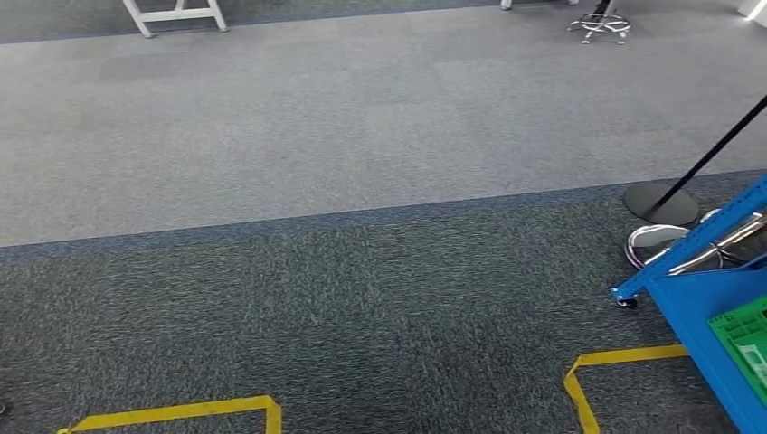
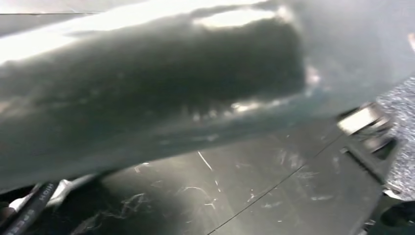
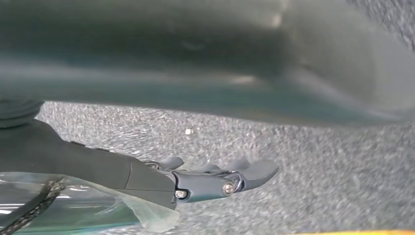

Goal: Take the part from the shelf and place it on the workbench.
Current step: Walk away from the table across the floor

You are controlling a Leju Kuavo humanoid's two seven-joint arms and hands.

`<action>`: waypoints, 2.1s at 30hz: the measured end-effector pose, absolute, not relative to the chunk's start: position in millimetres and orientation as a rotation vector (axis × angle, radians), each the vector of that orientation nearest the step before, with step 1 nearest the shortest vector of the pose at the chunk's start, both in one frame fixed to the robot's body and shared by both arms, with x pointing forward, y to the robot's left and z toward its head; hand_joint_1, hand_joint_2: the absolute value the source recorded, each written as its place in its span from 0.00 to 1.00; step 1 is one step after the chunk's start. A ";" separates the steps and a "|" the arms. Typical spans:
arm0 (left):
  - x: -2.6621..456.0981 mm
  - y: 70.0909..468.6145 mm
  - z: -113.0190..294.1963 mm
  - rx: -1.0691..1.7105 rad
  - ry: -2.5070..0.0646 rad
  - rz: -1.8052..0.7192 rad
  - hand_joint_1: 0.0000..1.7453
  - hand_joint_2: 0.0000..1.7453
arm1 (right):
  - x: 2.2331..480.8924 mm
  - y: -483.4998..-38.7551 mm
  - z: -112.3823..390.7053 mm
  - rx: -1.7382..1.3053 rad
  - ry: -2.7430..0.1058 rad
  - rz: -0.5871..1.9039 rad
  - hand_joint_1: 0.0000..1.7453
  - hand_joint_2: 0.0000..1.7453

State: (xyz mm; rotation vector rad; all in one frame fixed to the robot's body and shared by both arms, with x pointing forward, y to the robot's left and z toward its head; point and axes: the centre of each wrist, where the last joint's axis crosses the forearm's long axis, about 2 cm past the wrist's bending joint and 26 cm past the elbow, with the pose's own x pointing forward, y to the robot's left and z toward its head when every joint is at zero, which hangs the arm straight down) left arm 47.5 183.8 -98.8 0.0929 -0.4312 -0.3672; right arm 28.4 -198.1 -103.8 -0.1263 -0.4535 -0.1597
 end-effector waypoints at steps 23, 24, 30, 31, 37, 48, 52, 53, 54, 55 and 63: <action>47.2 181.9 -98.1 0.130 -0.451 -0.391 0.00 0.00 | 18.7 -197.9 -104.2 -0.189 -0.455 -0.244 0.00 0.00; 47.4 181.9 -98.1 0.130 -0.451 -0.391 0.00 0.00 | 18.9 -197.9 -104.1 -0.190 -0.458 -0.246 0.00 0.00; 48.0 181.8 -98.0 0.132 -0.452 -0.390 0.00 0.00 | 19.2 -198.5 -104.2 -0.188 -0.469 -0.253 0.00 0.00; 48.4 181.8 -97.9 0.133 -0.451 -0.391 0.00 0.00 | 19.3 -198.4 -104.2 -0.185 -0.470 -0.254 0.00 0.00; 49.9 180.7 -97.5 0.140 -0.449 -0.394 0.00 0.00 | 18.7 -197.3 -104.2 -0.170 -0.470 -0.265 0.00 0.00; 46.7 179.4 -97.5 0.140 -0.461 -0.388 0.00 0.00 | 17.9 -197.2 -104.2 -0.168 -0.475 -0.281 0.00 0.00; 47.2 179.1 -97.4 0.143 -0.462 -0.382 0.00 0.00 | 18.6 -196.6 -104.0 -0.165 -0.477 -0.280 0.00 0.00; 47.8 178.9 -97.3 0.144 -0.463 -0.380 0.00 0.00 | 18.7 -196.6 -104.0 -0.165 -0.477 -0.279 0.00 0.00; 48.1 178.7 -97.2 0.144 -0.464 -0.378 0.00 0.00 | 19.2 -196.7 -104.0 -0.166 -0.477 -0.279 0.00 0.00; 48.2 178.5 -97.1 0.145 -0.463 -0.376 0.00 0.00 | 19.9 -196.7 -104.0 -0.167 -0.478 -0.278 0.00 0.00; 49.8 178.4 -96.9 0.144 -0.469 -0.371 0.00 0.00 | 21.8 -196.4 -103.7 -0.172 -0.481 -0.277 0.00 0.00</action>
